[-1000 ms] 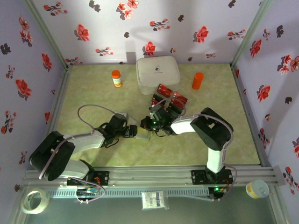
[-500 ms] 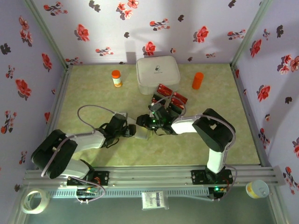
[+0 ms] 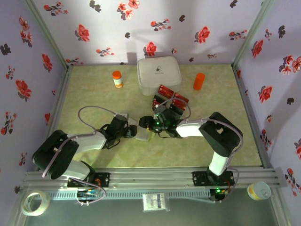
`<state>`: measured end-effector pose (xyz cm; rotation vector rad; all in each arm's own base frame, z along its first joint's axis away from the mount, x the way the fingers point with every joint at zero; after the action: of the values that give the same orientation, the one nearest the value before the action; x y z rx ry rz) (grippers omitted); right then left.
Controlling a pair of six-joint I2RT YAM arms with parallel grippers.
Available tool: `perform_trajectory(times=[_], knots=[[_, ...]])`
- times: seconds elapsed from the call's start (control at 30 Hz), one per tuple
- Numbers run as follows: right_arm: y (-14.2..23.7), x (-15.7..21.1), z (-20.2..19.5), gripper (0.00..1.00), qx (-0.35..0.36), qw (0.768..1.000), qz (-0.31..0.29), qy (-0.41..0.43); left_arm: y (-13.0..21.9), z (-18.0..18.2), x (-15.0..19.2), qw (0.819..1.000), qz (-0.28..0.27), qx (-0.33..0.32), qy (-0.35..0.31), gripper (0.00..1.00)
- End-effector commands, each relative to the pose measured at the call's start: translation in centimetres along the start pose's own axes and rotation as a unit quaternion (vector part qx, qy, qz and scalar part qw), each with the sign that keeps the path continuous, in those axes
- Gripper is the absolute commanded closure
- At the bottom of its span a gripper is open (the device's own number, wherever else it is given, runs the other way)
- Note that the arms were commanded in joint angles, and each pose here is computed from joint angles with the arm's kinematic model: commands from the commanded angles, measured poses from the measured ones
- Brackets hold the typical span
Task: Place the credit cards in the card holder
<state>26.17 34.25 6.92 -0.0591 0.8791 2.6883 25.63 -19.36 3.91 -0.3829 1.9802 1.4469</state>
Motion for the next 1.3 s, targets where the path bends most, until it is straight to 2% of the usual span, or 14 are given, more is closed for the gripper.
perform_trajectory(times=[0.0,0.27,0.63,0.97,1.27], knots=[[0.3,-0.1,0.3,0.4,-0.004,1.0,-0.013,-0.001,-0.9,0.3,4.4,0.997,0.077,0.012,0.006,0.31],[-1.0,-0.1,1.7,0.41,-0.024,1.0,0.014,-0.002,-0.4,0.0,3.6,0.998,0.065,0.018,0.011,0.3],[-1.4,-0.2,3.7,0.44,-0.069,0.997,0.027,-0.03,3.2,0.0,-0.6,0.998,-0.007,0.032,0.05,0.12],[-1.5,0.6,6.3,0.42,-0.096,0.994,0.033,-0.03,6.5,2.5,-3.0,0.991,-0.067,0.016,0.112,0.02],[-4.4,0.1,6.4,0.42,-0.099,0.994,0.033,-0.042,8.8,5.4,-3.0,0.985,-0.093,-0.013,0.142,0.0]])
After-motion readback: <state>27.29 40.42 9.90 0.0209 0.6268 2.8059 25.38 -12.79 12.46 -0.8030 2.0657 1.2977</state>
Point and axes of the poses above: each hand's point on the last joint's axis, 136 mm out from that joint toward the fingers, its own y axis back along the fingers, its own z axis along the line the jaws close on, x = y × z, the point moved 2 cm from there along y, back along the fingers, and after that the axes turned 9 degrees about -y, right-handed, at the moved point
